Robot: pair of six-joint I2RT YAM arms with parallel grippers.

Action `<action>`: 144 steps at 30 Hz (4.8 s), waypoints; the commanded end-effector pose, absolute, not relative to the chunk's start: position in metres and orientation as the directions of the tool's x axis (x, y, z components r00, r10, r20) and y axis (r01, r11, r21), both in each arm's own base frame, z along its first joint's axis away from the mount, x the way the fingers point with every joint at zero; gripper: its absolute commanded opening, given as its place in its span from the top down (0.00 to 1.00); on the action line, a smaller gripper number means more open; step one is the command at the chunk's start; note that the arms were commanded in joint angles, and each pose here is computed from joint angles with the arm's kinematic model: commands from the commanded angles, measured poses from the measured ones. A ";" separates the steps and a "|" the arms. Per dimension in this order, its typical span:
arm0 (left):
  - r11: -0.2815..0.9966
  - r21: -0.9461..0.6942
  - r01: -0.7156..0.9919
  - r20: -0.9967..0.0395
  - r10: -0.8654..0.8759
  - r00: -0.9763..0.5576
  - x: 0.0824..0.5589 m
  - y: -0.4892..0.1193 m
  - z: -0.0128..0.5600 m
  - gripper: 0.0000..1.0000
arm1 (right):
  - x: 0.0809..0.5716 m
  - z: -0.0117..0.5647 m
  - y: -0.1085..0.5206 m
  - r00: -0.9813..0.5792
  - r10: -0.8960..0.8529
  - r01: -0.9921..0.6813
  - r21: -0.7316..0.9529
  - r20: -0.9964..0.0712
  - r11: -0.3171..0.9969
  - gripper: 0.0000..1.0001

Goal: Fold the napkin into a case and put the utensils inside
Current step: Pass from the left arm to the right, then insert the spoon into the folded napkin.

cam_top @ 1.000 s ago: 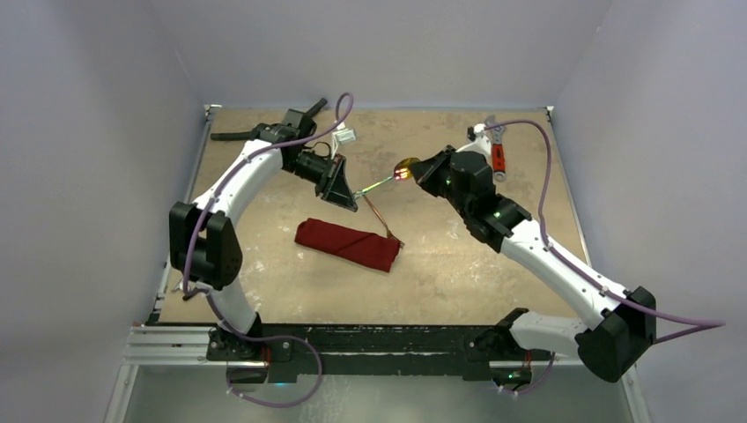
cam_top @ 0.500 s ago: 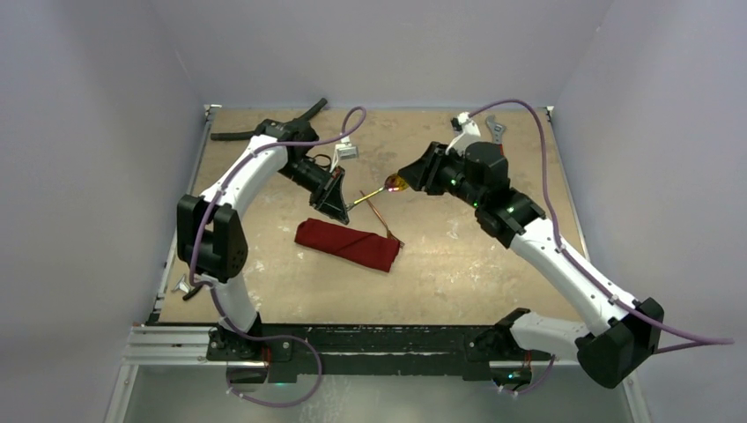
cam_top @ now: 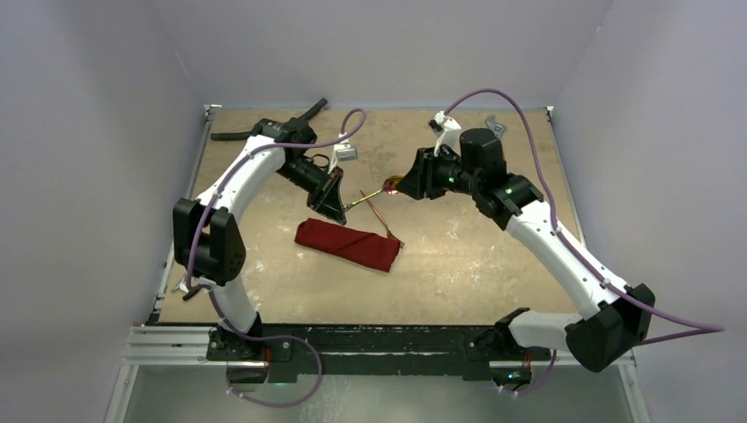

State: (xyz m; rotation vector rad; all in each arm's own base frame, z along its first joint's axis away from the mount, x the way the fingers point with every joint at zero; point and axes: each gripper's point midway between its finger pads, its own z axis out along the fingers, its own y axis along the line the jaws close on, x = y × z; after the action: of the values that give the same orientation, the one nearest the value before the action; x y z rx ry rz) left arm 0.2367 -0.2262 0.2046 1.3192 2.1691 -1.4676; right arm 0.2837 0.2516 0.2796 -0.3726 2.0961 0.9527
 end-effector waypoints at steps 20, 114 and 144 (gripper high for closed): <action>0.113 -0.539 0.835 -0.662 0.557 -0.503 0.242 -0.221 0.219 0.51 | 0.293 0.281 0.261 -0.632 0.021 -0.580 0.491 -0.774 0.650 1.00; 0.639 -0.281 0.716 -0.394 0.604 -0.693 0.306 -0.111 0.009 1.00 | 0.232 0.063 0.290 -0.640 0.761 0.561 0.613 -0.106 0.557 1.00; 0.617 -0.305 0.725 -0.395 0.611 -0.686 0.302 -0.114 0.017 1.00 | 0.252 0.043 0.285 -0.579 0.786 0.553 0.604 -0.216 0.573 1.00</action>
State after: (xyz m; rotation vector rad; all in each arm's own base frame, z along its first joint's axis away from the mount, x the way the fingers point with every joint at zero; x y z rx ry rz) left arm 0.3112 -0.1138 0.0218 1.0565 2.5706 -0.6106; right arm 0.2330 0.2894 0.0442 1.0539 2.4196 0.7335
